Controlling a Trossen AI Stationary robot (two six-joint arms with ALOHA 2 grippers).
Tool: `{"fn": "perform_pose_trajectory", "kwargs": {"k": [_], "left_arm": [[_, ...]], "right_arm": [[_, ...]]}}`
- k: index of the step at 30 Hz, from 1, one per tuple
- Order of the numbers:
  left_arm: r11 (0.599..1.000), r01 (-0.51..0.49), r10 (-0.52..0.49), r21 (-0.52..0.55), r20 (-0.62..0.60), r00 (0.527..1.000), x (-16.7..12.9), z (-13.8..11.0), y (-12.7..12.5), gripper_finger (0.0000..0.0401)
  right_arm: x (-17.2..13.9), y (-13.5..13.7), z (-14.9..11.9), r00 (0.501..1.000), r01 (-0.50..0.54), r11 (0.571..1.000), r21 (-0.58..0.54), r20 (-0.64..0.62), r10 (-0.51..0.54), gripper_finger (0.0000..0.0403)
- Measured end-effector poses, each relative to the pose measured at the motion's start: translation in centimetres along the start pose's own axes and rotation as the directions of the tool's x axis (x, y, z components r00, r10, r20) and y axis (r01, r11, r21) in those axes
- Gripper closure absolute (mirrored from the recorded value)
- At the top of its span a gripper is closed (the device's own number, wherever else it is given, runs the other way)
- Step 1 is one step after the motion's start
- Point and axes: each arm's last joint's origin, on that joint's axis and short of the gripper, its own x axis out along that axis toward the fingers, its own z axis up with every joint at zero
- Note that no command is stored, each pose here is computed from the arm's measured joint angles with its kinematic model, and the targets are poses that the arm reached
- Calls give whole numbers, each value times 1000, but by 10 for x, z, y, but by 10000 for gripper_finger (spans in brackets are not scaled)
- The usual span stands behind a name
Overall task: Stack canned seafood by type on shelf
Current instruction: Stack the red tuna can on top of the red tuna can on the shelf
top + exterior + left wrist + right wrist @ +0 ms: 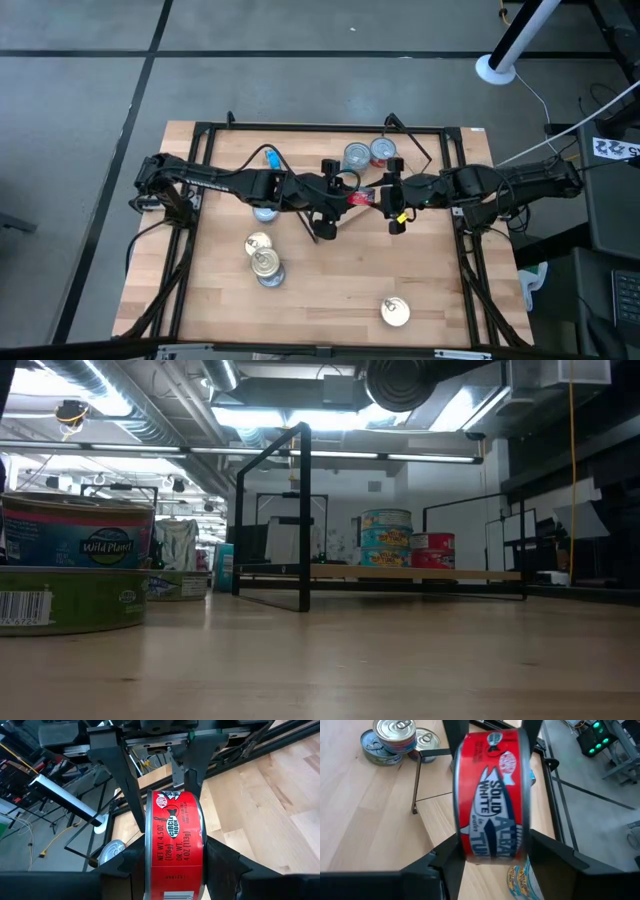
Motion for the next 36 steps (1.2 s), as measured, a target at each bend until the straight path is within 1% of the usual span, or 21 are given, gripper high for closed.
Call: {"fn": "perform_pose_trajectory", "kwargs": {"k": [2, 4, 9, 13, 16, 20, 24, 26, 29, 33, 36], "left_arm": [[1000, 0, 0, -1, 0, 1000, 0, 0, 0, 249], [1000, -1, 1, -1, 0, 1000, 0, 0, 0, 249], [1000, 4, -4, 0, 1, 1000, 0, 0, 0, 249], [1000, 2, -2, 0, 0, 1000, 0, 0, 0, 242], [999, -10, 10, -34, -2, 1000, 0, 0, 0, 230], [996, -14, 14, -83, -1, 1000, 0, 0, 1, 204], [996, -17, 16, -86, -6, 1000, 0, 0, 1, 172], [996, -31, 30, -85, -13, 999, 0, 0, 1, 157], [995, -51, 50, -87, -19, 999, -2, 0, 2, 141], [994, -56, 55, -91, -11, 998, -6, 2, 4, 136], [994, -60, 59, -94, -14, 998, -5, 1, 4, 138]], "right_arm": [[0, 0, 0, 1000, 0, 1000, -17, 2, 0, 202], [0, 0, 0, 1000, 1, 999, -36, 2, -1, 216], [0, 0, 0, 1000, -4, 998, -71, 0, 4, 274], [0, 0, 0, 1000, 4, 996, -90, 0, -4, 275], [0, -1, 0, 999, 48, 994, -99, -12, -49, 275], [0, -2, -3, 997, 68, 991, -112, -39, -73, 275], [0, -1, -6, 994, 74, 989, -125, -71, -83, 275], [-1, -2, -8, 990, 93, 986, -135, -94, -107, 275], [-1, -4, -11, 970, 170, 972, -159, -144, -194, 275], [0, -14, -20, 911, 292, 934, -206, -239, -337, 275], [5, -24, -30, 871, 311, 924, -224, -322, -372, 275]]}}
